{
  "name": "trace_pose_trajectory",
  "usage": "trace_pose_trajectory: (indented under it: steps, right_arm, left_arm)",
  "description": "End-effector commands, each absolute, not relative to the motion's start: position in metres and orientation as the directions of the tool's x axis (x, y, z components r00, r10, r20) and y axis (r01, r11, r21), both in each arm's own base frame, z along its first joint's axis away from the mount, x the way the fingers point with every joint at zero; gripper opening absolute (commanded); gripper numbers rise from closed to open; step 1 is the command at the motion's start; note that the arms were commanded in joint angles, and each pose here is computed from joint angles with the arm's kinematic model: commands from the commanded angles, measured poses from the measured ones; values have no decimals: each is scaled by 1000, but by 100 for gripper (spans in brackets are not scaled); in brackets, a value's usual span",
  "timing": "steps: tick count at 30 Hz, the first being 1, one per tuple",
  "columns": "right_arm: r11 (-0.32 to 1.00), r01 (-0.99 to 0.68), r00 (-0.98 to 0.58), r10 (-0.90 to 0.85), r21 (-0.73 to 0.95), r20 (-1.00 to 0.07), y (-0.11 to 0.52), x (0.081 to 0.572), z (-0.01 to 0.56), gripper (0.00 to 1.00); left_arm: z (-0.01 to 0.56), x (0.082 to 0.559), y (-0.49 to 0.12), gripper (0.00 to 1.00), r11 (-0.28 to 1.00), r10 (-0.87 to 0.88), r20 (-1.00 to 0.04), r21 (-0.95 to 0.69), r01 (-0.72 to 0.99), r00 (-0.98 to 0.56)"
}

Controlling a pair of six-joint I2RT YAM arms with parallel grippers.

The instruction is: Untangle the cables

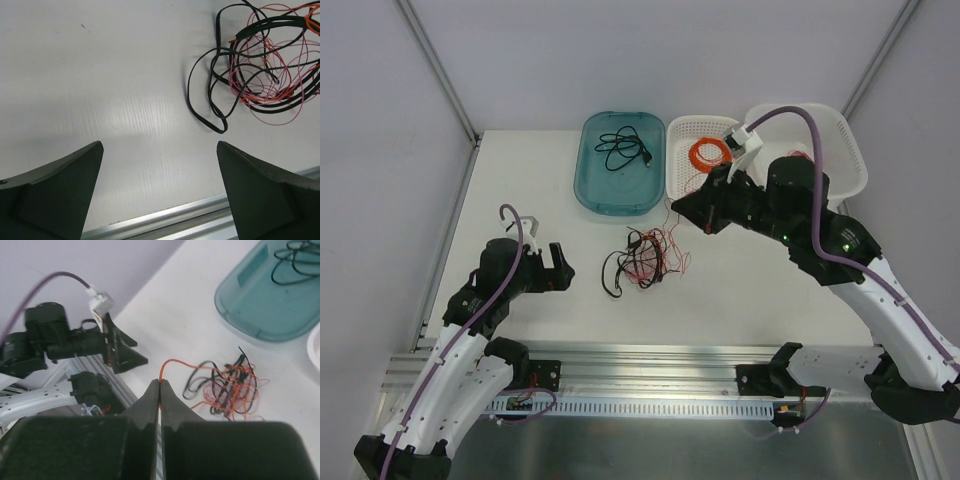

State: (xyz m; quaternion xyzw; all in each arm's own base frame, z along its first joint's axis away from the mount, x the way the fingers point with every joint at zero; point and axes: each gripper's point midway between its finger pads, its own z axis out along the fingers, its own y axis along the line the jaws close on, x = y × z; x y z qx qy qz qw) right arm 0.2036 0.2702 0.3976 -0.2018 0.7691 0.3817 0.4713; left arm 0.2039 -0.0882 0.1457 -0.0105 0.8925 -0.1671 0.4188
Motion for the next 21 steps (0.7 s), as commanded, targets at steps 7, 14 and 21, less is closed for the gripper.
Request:
trace_pose_trajectory:
  steps: [7, 14, 21]
  right_arm:
    - [506, -776, -411, 49, 377, -910, 286, 189, 438, 1]
    - [591, -725, -414, 37, 354, -910, 270, 196, 422, 1]
    - [695, -650, -402, 29, 308, -915, 240, 200, 414, 1]
  left_arm:
    - [178, 200, -141, 99, 813, -197, -739, -490, 314, -645]
    - [192, 218, -194, 99, 800, -196, -761, -489, 348, -618]
    - [188, 252, -265, 99, 834, -164, -746, -454, 313, -646]
